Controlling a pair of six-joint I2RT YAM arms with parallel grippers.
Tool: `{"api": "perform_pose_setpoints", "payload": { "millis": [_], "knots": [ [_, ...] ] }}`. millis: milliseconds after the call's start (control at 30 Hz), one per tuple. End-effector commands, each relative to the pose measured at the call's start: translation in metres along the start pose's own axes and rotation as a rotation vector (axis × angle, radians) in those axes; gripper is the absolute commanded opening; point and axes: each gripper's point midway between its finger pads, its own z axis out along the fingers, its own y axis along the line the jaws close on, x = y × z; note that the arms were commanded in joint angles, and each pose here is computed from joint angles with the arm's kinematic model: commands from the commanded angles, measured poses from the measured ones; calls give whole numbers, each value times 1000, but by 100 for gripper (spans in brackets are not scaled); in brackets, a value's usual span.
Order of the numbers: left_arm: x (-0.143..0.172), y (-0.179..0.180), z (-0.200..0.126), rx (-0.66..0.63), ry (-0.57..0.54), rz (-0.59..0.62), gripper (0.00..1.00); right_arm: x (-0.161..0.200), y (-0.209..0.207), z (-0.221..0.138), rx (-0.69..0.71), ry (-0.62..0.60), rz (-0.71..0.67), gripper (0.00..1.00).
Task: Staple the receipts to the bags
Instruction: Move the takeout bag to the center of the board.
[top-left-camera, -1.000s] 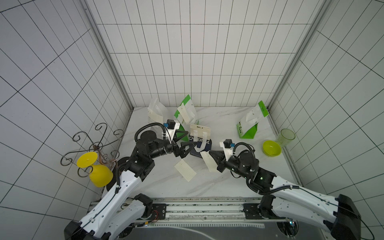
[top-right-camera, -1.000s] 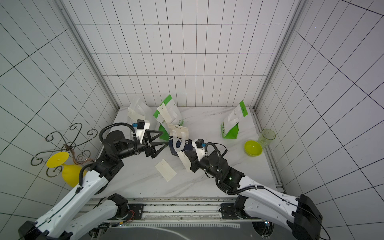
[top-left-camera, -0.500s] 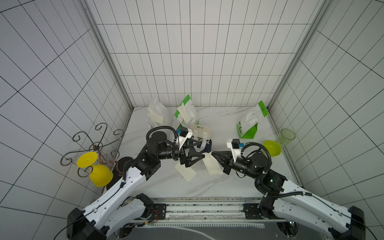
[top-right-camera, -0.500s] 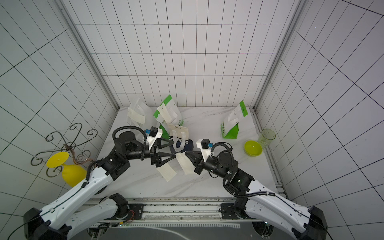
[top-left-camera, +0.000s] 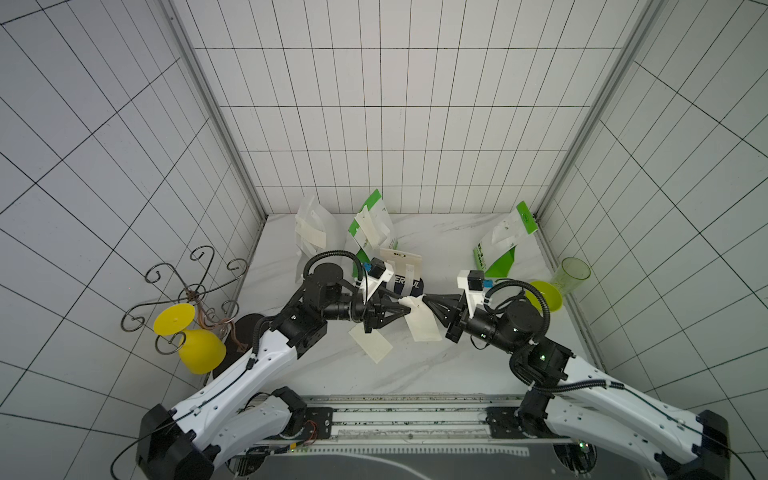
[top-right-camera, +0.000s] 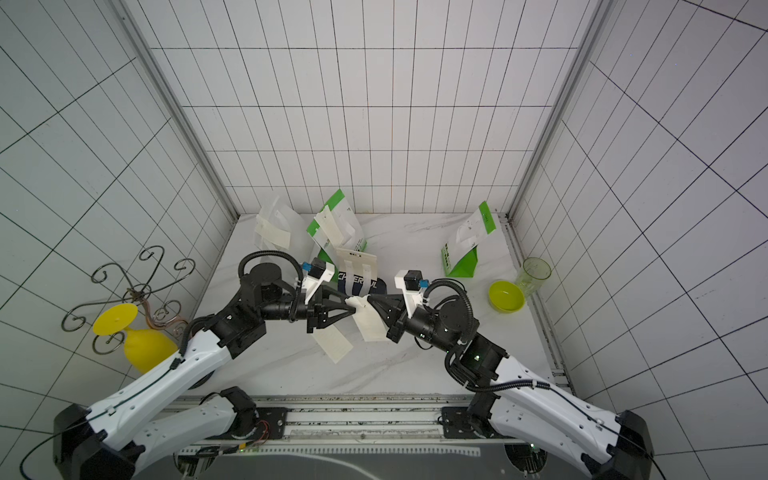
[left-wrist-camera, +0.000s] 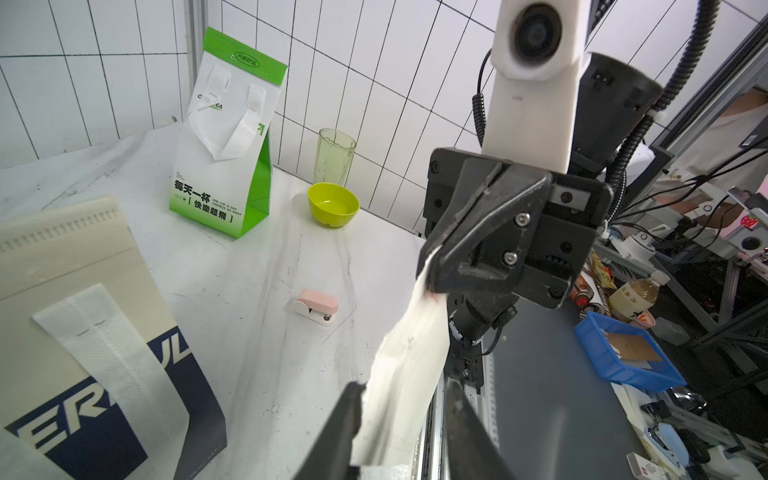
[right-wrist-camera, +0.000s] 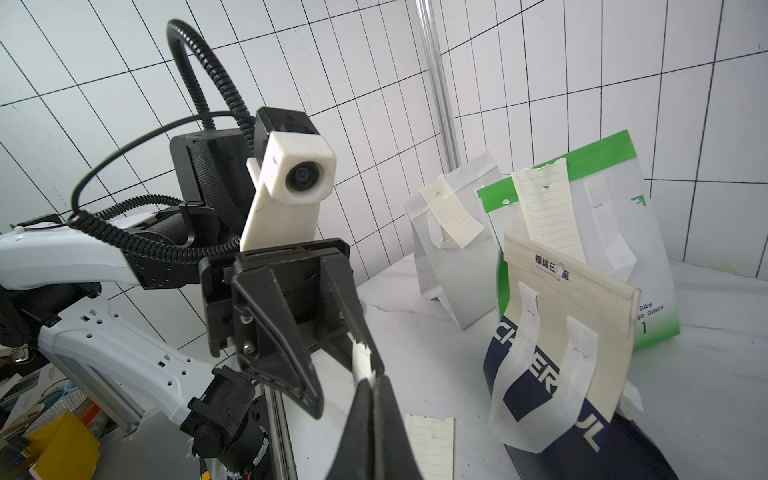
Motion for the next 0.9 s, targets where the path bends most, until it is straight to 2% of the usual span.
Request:
{"api": "perform_pose_setpoints", "payload": {
  "millis": [0,33,100,167,233,333,600,867],
  "knots": [
    [-18,-5,-5,-18,-44,62,8,-49,14,-2,-34,-114,-3,0],
    [-19,-4,-5,-28,-48,64,1,-47,13,-2,-31,-110,2,0],
    [-21,0,-7,-63,-51,71,0,-45,9,-1,-15,-89,11,0],
    [-20,4,-9,-98,-27,81,0,-38,3,0,2,-30,15,25],
    [-19,6,-11,-118,-9,94,0,-32,-3,2,10,40,12,41],
    [-17,6,-11,-123,5,106,0,-24,-9,1,5,139,-4,51],
    [-13,-6,-13,-68,22,132,0,-18,12,-4,-152,301,-114,56],
    [-12,-16,-13,-28,23,145,0,-9,8,5,-167,347,-130,52]
  ]
}}
